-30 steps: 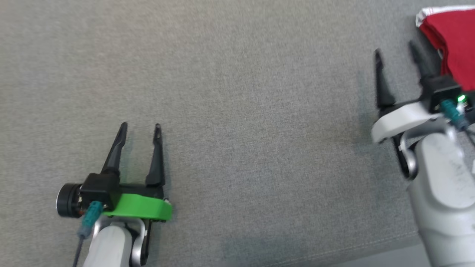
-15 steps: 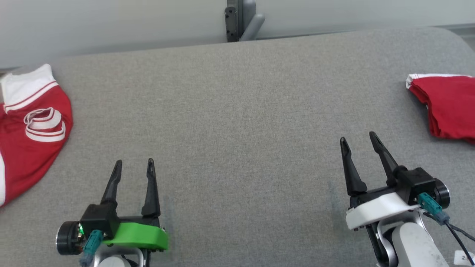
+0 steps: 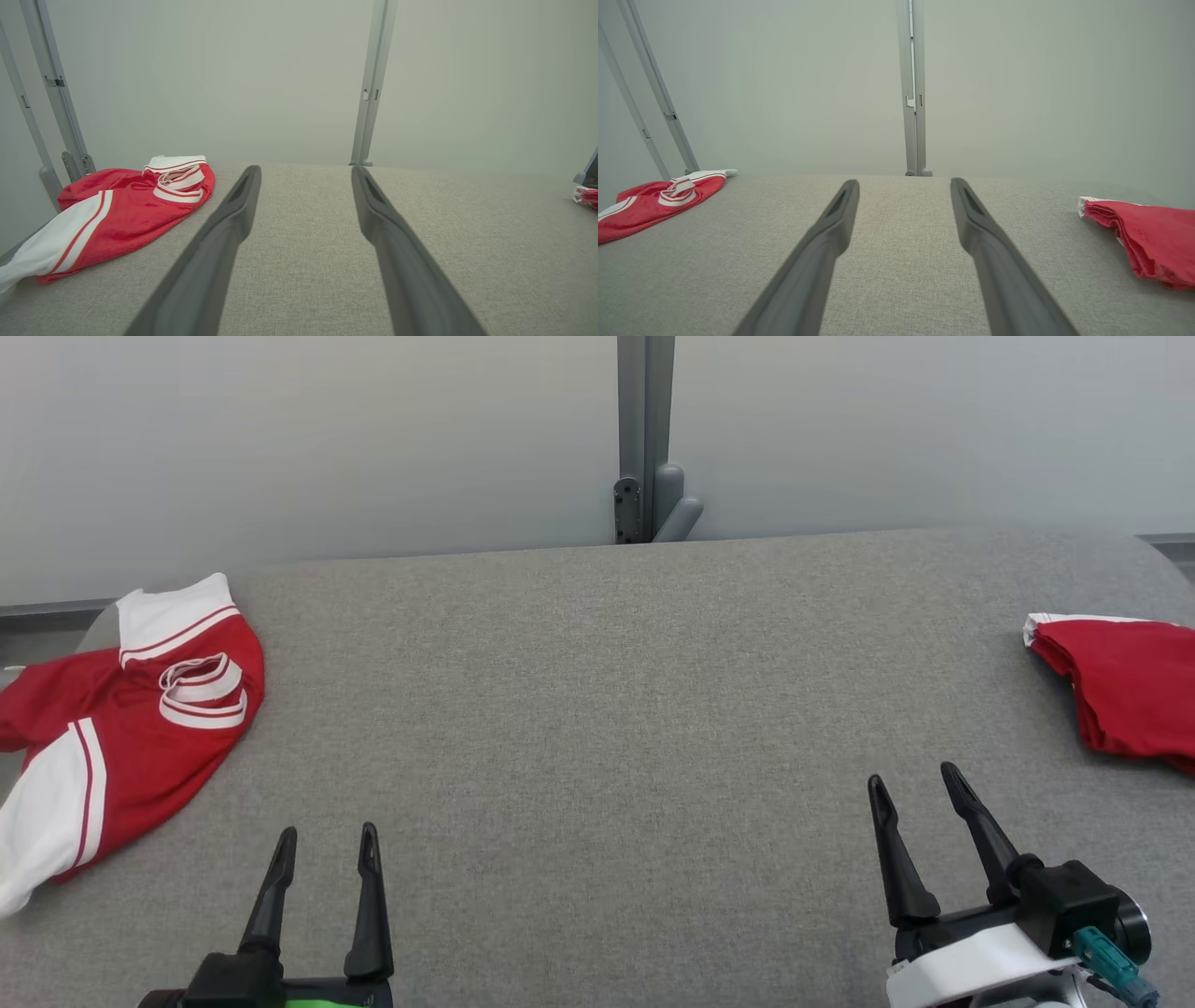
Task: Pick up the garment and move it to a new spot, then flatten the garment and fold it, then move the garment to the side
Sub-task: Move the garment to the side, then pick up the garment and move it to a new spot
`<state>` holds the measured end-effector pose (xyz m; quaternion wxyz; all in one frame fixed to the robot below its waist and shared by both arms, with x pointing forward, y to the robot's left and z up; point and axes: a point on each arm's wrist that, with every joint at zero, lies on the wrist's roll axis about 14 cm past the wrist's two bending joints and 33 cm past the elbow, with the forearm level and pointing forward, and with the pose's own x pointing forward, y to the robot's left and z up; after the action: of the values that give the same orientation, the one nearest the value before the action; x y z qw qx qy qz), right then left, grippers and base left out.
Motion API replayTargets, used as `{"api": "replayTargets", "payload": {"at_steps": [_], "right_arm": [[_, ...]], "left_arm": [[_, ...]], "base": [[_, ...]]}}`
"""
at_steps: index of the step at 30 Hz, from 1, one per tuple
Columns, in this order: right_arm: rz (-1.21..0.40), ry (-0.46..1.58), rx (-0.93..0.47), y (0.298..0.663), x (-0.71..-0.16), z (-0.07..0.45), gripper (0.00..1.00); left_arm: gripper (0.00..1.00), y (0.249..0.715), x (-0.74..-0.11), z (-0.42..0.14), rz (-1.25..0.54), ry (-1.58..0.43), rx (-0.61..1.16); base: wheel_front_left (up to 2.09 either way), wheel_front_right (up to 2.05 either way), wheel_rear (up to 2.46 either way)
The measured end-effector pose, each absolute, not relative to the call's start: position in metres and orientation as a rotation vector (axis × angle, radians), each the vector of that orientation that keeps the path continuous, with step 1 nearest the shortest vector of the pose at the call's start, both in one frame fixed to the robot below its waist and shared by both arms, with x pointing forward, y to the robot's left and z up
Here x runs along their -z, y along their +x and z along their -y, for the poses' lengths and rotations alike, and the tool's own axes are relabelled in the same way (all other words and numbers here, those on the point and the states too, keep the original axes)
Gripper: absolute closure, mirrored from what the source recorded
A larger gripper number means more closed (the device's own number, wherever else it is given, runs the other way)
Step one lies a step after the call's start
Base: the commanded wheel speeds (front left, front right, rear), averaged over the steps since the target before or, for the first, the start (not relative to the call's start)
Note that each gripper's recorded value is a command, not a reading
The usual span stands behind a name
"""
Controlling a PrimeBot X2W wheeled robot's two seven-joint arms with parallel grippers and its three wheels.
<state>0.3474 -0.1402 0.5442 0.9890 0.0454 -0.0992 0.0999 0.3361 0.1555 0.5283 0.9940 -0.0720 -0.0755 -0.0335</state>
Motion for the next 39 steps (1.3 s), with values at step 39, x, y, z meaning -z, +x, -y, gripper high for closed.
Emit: {"api": "replayTargets", "payload": {"at_steps": [39], "right_arm": [[0.165, 0.135, -0.22, 0.342, -0.534, 0.128, 0.0]], "left_arm": [[0.0, 0.329, -0.52, -0.148, 0.127, -0.095, 0.093]], "base": [[0.0, 0.0, 0.0]]}}
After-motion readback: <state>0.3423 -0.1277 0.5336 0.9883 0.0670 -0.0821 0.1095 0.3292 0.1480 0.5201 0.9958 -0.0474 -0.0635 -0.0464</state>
